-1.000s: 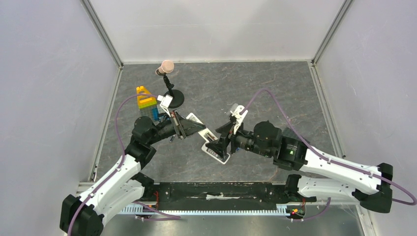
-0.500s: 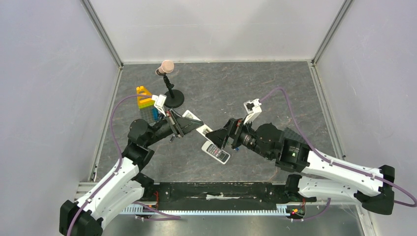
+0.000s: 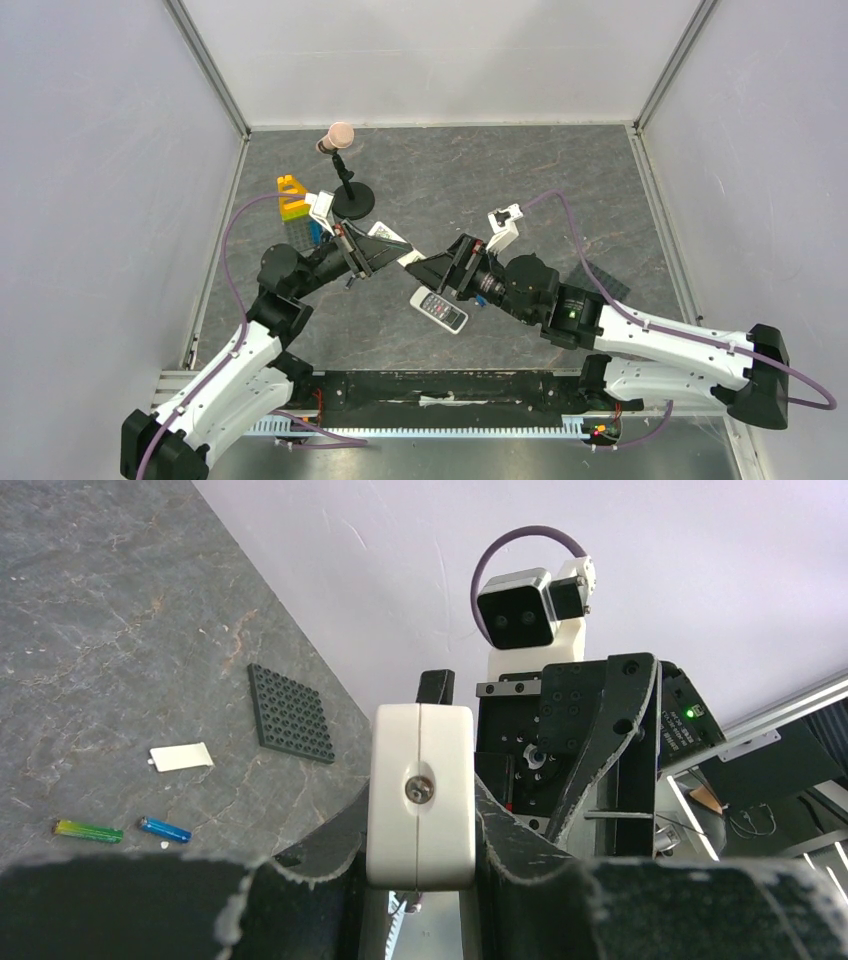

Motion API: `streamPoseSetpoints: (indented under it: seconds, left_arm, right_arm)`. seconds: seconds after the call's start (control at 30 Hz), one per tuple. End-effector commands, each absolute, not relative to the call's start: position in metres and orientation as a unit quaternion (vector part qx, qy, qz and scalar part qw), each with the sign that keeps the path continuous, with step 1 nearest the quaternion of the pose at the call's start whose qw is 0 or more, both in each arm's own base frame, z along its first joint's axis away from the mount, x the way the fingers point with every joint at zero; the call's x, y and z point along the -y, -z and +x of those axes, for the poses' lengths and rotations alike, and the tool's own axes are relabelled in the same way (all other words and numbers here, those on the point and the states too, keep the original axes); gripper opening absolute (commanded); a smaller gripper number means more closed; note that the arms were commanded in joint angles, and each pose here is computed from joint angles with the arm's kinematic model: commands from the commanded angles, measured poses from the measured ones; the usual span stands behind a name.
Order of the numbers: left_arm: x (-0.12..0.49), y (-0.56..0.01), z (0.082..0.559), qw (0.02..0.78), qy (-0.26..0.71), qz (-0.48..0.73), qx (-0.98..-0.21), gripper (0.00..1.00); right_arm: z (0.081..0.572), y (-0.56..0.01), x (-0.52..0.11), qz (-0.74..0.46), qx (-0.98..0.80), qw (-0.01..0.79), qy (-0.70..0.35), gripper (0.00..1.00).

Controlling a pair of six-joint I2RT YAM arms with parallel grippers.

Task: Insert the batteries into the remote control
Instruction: Load the battery into the remote control.

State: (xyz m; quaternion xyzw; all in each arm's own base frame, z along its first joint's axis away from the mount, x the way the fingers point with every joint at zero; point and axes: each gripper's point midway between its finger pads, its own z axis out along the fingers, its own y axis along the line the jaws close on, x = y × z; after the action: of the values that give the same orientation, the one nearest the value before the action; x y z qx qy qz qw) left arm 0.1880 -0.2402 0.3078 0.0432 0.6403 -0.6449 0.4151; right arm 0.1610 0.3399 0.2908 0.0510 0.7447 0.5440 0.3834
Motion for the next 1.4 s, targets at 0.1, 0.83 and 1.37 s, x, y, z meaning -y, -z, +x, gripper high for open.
streamPoseSetpoints:
  seconds: [0.1, 0.83, 1.37]
  left_arm:
    - [0.237, -0.325, 0.185, 0.433, 0.658, 0.047, -0.614, 0.02]
    - [0.235, -0.337, 0.181, 0.427, 0.672, 0.035, -0.604, 0.02]
    - [0.234, -0.326, 0.187, 0.437, 0.646, 0.034, -0.625, 0.02]
  right_arm:
    - [0.166, -0.306, -0.345, 0.095, -0.719, 0.372, -0.579, 0.86]
    - [0.165, -0.295, -0.352, 0.085, -0.728, 0.345, -0.586, 0.48]
    - [0.169, -0.304, -0.318, 0.073, -0.711, 0.399, -0.574, 0.84]
